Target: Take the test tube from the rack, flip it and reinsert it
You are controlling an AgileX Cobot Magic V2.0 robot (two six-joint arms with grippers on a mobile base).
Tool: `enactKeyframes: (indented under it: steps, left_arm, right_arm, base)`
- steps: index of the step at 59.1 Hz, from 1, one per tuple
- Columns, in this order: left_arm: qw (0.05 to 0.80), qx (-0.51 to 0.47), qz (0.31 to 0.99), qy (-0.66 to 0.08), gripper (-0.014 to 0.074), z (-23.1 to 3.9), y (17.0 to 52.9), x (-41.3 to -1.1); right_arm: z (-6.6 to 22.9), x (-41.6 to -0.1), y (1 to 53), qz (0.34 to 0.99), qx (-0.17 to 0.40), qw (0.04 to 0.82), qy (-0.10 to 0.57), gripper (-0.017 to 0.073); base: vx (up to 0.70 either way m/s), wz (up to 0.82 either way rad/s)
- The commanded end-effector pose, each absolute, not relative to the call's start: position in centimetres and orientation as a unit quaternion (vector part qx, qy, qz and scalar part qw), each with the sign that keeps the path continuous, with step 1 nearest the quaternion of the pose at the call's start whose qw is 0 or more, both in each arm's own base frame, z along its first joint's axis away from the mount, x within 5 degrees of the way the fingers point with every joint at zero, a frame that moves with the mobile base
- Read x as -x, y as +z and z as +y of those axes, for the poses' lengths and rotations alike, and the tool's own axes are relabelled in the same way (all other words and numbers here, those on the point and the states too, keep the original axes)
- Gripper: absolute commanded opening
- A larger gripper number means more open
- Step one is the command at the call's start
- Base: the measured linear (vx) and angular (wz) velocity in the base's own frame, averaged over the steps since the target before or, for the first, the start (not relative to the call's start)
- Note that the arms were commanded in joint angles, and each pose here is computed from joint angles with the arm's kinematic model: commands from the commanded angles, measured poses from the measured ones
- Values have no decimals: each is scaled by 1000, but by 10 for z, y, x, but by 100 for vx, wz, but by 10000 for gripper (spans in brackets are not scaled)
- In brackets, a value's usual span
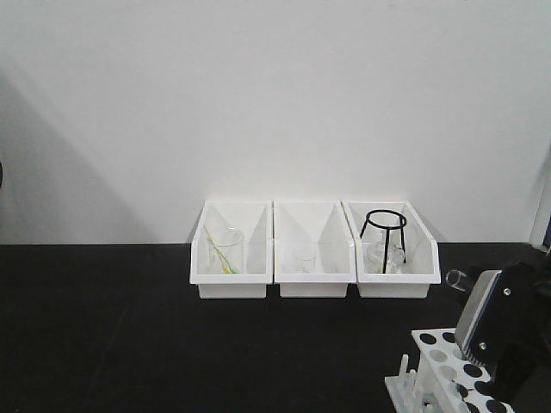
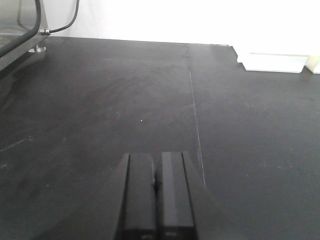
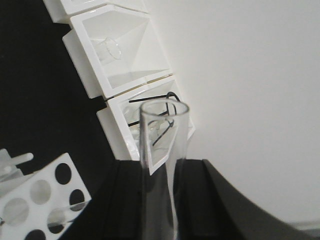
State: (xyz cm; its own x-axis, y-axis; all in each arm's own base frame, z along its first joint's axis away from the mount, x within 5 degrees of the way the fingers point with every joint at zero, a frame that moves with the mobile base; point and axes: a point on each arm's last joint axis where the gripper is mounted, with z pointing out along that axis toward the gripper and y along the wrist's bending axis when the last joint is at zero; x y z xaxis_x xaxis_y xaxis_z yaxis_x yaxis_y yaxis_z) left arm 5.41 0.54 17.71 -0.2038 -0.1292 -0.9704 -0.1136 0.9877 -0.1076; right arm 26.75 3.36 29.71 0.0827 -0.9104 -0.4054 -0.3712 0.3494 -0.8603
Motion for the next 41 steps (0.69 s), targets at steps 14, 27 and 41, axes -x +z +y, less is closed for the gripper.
enactKeyframes:
  steps: [14, 27, 41]
  left_arm:
    - [663, 72, 745, -12, -6, 5, 186, -55]
    - [663, 72, 745, -12, -6, 5, 186, -55]
    - [663, 72, 745, -12, -6, 5, 186, -55]
  right_arm:
    - [33, -267, 320, 539, 587, 501, -336, 64]
    - [33, -267, 321, 601, 518, 540, -280, 64]
    - [33, -268, 323, 667, 413, 587, -197, 64]
  base:
    - [0, 0]
    - [0, 0]
    - [0, 0]
